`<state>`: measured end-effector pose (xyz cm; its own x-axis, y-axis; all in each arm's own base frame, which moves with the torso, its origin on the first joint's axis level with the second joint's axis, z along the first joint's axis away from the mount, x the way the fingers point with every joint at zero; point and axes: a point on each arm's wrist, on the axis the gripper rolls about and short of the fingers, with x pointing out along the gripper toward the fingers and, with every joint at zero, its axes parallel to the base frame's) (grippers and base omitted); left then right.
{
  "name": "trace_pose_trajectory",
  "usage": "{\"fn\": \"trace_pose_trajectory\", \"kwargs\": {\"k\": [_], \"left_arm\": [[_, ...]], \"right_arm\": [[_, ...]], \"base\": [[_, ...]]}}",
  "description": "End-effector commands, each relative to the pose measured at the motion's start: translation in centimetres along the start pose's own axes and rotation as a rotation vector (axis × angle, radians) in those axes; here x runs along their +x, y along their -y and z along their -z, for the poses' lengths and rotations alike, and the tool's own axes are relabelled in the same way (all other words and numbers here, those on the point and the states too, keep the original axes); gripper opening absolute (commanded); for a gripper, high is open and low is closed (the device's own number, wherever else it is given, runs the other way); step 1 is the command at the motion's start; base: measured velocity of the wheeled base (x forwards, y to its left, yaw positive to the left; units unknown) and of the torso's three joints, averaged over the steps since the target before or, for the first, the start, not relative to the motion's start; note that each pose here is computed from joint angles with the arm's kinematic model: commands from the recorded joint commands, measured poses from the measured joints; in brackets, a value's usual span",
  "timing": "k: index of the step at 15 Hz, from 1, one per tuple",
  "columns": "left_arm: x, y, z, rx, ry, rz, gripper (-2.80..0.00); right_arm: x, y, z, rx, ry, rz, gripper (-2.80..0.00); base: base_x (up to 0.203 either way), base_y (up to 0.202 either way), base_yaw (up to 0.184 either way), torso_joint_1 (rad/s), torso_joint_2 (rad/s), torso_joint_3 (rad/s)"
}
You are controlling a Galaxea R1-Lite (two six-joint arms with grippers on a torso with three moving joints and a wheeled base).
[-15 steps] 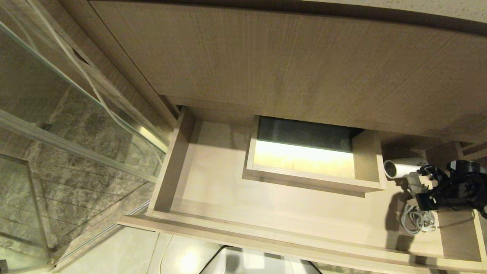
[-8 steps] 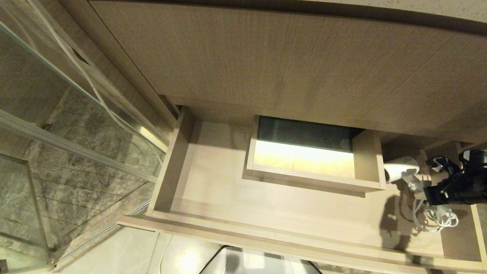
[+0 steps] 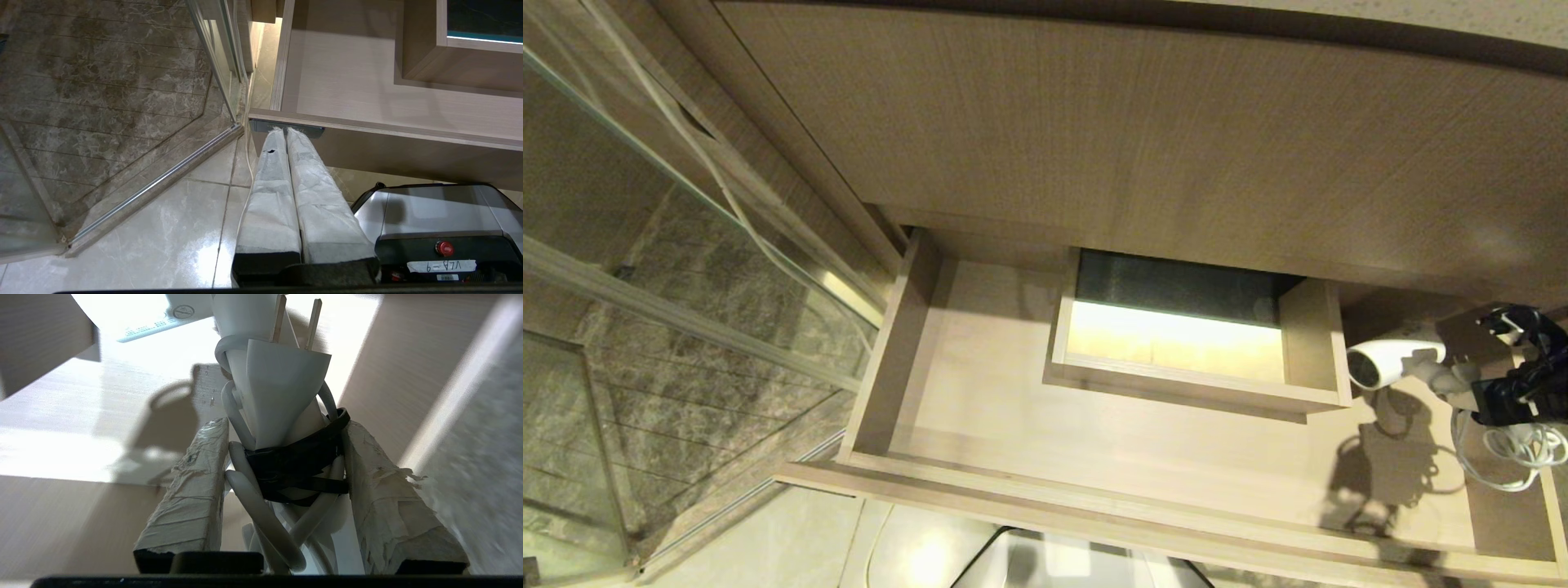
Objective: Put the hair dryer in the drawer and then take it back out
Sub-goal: Take the hairdryer out
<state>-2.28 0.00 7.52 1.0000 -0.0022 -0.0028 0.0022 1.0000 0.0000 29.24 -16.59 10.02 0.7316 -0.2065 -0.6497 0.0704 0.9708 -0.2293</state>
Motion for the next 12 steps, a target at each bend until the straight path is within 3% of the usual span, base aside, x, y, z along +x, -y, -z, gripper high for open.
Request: {"fn": "trace_pose_trajectory", "kwargs": {"k": [1, 9, 12], "left_arm": [[0.0, 0.0, 0.0, 0.000, -0.002, 0.001, -2.80], [0.0, 0.0, 0.0, 0.000, -0.002, 0.001, -2.80], [0.0, 0.0, 0.0, 0.000, -0.002, 0.001, -2.80]], "right_arm": [[-3.0, -0.1, -0.4, -0.008, 0.049, 0.032, -2.80], [-8.5, -0.7, -1.1, -0.021, 0.123, 0.090, -2.80], [-10.4, -1.3, -0.9, -0.066, 0.131, 0.090, -2.80]], "base": [[0.000, 0.000, 0.000, 0.000, 0.00, 0.000], [0.000, 0.000, 0.000, 0.000, 0.00, 0.000], [0.000, 0.000, 0.000, 0.000, 0.00, 0.000]]}}
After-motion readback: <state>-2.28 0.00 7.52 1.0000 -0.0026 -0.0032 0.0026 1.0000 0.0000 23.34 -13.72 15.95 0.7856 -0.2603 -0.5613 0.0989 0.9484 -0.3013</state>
